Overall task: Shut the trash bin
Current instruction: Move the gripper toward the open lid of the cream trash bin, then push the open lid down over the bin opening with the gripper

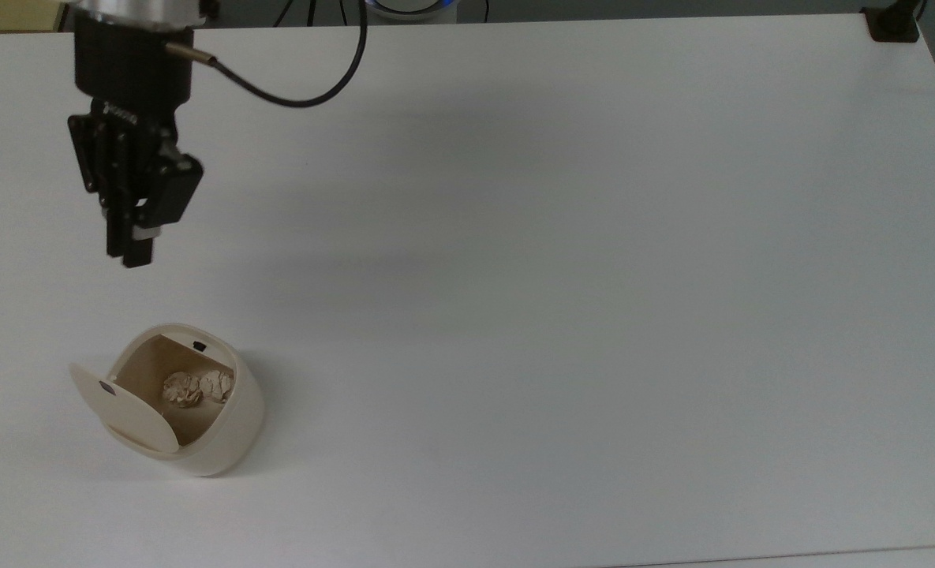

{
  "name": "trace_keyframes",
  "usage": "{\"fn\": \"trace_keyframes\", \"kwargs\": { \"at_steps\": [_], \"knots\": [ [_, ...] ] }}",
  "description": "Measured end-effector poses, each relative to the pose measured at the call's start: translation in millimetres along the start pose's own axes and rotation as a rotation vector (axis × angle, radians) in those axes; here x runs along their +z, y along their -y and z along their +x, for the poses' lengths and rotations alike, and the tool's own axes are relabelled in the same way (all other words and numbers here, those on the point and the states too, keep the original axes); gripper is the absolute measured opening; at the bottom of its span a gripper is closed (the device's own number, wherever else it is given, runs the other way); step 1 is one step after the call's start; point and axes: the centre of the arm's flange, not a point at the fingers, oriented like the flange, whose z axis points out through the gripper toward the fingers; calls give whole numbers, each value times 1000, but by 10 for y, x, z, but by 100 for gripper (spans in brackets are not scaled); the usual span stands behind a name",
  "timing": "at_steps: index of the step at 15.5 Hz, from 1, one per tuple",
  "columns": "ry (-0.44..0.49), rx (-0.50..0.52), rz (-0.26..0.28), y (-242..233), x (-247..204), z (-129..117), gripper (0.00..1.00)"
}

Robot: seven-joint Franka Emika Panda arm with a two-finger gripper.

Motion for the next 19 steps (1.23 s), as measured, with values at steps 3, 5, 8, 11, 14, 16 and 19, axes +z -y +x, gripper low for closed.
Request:
{"fn": "trace_keyframes", "kwargs": {
  "at_steps": [3, 5, 8, 11, 14, 16, 19],
  "knots": [
    [-67, 61, 5, -146, 208, 63, 10],
    [-109, 119, 15, -210, 345, 74, 1],
    [-137, 175, 9, -231, 520, 76, 1],
    [-158, 180, 8, -208, 665, 67, 1],
    [-191, 201, 26, -234, 862, 4, 1],
    [-208, 211, 19, -320, 1027, -35, 1],
    [-198, 207, 8, -327, 1171, -111, 1]
  ]
}}
